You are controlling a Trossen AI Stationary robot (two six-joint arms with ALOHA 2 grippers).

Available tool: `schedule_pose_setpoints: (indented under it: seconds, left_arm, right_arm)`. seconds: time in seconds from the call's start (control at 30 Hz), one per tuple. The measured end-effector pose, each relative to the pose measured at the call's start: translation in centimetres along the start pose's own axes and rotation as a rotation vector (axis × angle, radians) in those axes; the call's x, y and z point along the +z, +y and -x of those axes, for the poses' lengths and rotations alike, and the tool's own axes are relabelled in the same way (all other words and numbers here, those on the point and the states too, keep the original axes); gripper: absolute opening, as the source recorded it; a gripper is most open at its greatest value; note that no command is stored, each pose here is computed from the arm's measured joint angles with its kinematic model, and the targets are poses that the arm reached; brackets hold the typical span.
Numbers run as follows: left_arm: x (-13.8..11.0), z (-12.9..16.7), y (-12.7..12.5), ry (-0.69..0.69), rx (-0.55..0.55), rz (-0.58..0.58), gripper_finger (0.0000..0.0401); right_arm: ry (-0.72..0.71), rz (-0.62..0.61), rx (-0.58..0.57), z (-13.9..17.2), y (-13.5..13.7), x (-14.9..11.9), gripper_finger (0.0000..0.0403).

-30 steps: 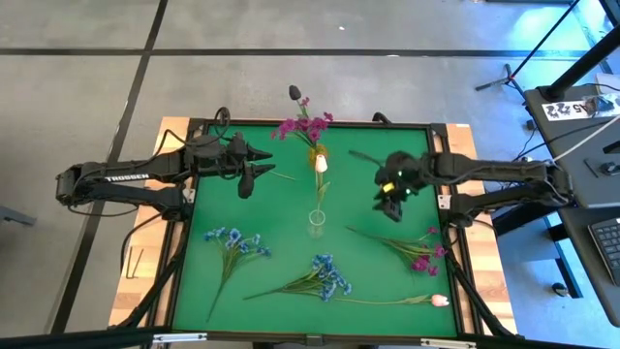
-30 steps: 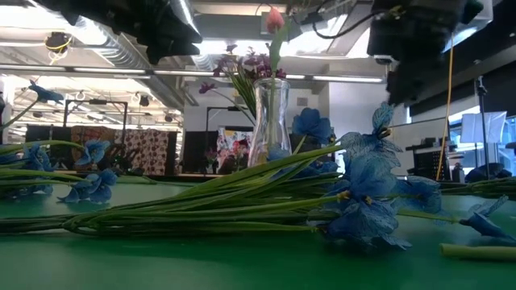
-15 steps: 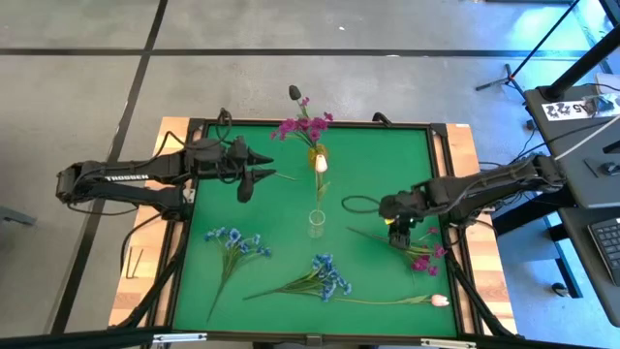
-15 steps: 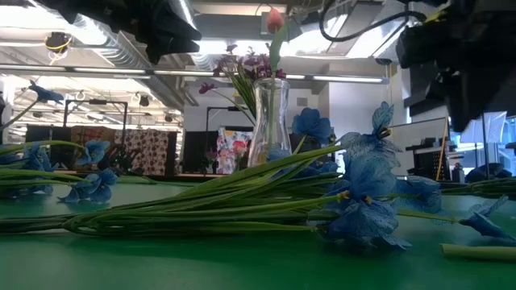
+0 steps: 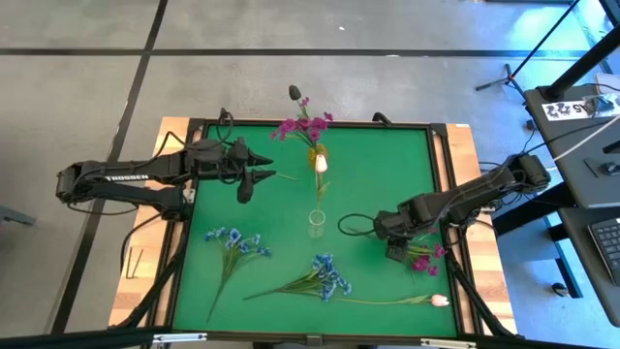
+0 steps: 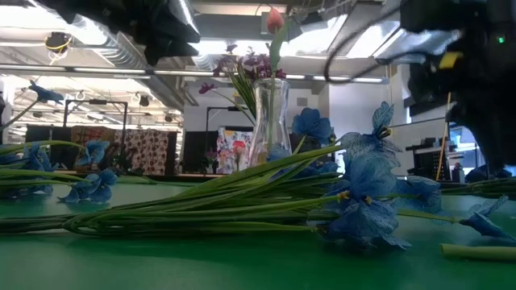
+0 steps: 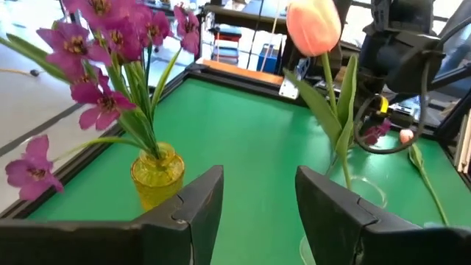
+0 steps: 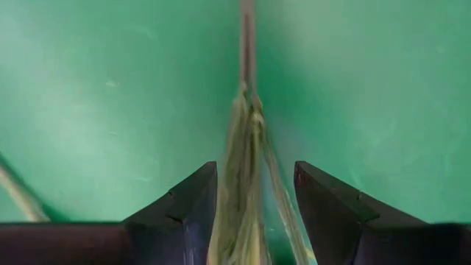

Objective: Sort flowers into vase by color
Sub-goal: Put the purple flowers into the yellow vase

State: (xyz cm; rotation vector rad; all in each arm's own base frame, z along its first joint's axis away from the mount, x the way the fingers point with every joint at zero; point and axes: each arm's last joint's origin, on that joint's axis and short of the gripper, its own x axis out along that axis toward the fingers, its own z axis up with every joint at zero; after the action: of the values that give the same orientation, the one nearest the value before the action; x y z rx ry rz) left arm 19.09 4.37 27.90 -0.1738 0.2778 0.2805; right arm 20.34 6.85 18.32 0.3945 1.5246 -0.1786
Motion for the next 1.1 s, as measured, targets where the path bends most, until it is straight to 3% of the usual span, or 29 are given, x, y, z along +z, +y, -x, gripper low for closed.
schedule_pose_setpoints:
  seconds: [0.27,0.67,0.8,1.1]
  left_arm:
    - [-0.4,0.0,0.2,0.035,0.034,-0.003,0.0194]
    - [-0.4,0.0,0.1,0.034,0.034,-0.004,0.0196]
    - [-0.3,0.0,0.1,0.033,0.033,-0.003,0.0196]
    - [-0.3,0.0,0.1,0.024,0.032,-0.003,0.0196]
  right_arm:
    - [0.039,-0.051,0.063,-2.9,-1.0,-1.0,0.0182]
    - [0.026,-0.017,0.060,-3.1,-1.1,-1.0,0.0177]
    - [0.022,0.003,0.055,-3.1,-1.1,-1.0,0.0142]
    - [0.030,0.042,0.047,-3.0,-1.3,-1.0,0.0011]
